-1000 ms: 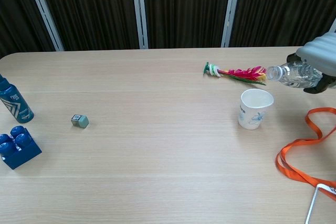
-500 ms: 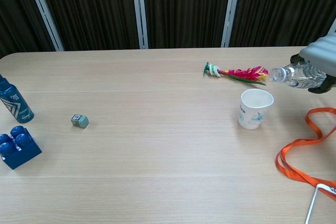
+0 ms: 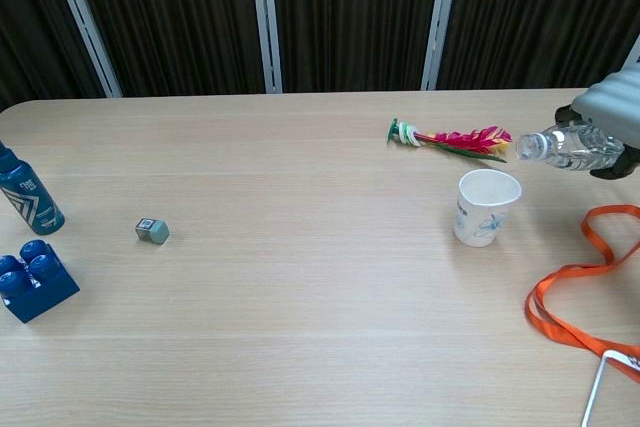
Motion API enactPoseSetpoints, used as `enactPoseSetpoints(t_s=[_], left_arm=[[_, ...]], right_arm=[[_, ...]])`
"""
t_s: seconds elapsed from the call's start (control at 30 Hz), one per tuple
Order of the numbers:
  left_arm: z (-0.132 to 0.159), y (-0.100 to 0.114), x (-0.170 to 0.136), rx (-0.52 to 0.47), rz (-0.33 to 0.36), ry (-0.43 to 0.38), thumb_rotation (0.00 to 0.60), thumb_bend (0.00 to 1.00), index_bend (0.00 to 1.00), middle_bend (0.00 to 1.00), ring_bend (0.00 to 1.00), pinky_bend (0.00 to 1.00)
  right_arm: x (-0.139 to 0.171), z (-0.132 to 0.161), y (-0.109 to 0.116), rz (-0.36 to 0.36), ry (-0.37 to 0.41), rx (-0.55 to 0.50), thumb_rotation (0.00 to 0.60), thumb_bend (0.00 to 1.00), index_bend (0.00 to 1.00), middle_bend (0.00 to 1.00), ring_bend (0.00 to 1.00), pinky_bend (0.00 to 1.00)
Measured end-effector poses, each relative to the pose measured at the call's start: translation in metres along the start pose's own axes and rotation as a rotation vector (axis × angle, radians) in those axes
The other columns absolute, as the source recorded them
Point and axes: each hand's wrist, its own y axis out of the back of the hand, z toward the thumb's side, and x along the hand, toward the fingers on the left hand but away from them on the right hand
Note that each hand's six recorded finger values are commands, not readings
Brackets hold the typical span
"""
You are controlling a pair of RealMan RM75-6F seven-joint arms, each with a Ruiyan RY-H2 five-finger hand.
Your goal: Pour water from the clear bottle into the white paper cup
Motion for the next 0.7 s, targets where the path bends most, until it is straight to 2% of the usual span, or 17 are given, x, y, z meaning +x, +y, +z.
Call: enactPoseSetpoints(t_s=[0.7], left_arm=[[-0.0003,0.0003,0.0,-0.002,-0.001,0.0,0.6,0.0,0.0,0.0,0.0,0.0]], right_arm=[[-0.0002,0.0027,0.0021,-0.015,0.006,0.038,0.6,0.55,0.43,0.59,0.57,0.55]])
